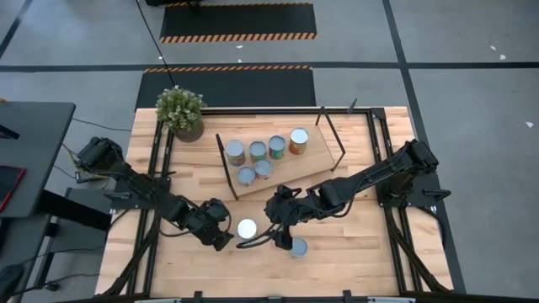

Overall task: Pick and place cans onto a shelf
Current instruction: Put the canned cherries on the shelf

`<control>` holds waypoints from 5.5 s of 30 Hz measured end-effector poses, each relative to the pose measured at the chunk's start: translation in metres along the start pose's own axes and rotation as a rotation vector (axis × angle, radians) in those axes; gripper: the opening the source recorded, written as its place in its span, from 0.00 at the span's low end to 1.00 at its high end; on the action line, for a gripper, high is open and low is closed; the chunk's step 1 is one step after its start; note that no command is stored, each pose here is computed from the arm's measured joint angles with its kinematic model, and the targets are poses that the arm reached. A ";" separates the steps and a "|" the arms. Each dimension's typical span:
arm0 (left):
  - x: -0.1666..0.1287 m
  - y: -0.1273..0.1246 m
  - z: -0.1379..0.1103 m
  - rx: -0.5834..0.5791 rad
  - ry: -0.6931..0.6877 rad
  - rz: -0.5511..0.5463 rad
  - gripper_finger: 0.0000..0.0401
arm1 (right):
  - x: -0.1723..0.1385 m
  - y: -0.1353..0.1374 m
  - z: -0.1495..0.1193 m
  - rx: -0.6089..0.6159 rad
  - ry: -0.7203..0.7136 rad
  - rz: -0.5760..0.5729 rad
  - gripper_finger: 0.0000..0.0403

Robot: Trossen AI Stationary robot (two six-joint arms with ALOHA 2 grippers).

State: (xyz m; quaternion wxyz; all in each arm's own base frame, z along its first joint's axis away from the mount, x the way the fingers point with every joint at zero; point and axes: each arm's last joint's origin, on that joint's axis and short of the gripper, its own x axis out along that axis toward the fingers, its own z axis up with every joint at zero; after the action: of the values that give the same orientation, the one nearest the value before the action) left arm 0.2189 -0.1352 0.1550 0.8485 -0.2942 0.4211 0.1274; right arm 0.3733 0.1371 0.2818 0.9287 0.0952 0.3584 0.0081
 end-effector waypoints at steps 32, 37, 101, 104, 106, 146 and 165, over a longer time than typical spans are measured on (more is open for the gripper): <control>-0.023 0.030 -0.070 0.021 0.005 0.109 0.94 | 0.033 -0.014 -0.011 -0.015 0.100 -0.013 0.93; -0.022 0.029 -0.069 0.010 0.001 0.097 0.94 | 0.048 -0.020 -0.014 -0.005 0.110 -0.025 0.93; -0.027 0.026 -0.028 0.070 -0.077 0.009 0.94 | 0.042 -0.041 0.004 -0.060 0.166 -0.115 0.95; -0.022 0.024 -0.028 0.022 -0.126 0.014 0.94 | 0.045 -0.040 -0.003 -0.058 0.186 -0.108 0.95; -0.016 0.022 -0.028 0.005 -0.144 0.012 0.94 | 0.049 -0.039 -0.008 -0.066 0.179 -0.089 0.96; 0.033 0.014 0.013 -0.261 -0.432 -0.108 0.94 | 0.075 -0.043 -0.037 -0.283 0.070 0.024 0.97; 0.021 0.015 0.009 -0.234 -0.375 -0.090 0.94 | 0.085 -0.049 -0.040 -0.124 0.070 -0.010 0.79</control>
State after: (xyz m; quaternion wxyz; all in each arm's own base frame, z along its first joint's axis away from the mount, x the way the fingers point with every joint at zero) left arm 0.2306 -0.1183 0.1373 0.8767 -0.3804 0.2247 0.1899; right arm 0.4071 0.1033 0.1880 0.9198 0.0352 0.3898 0.0291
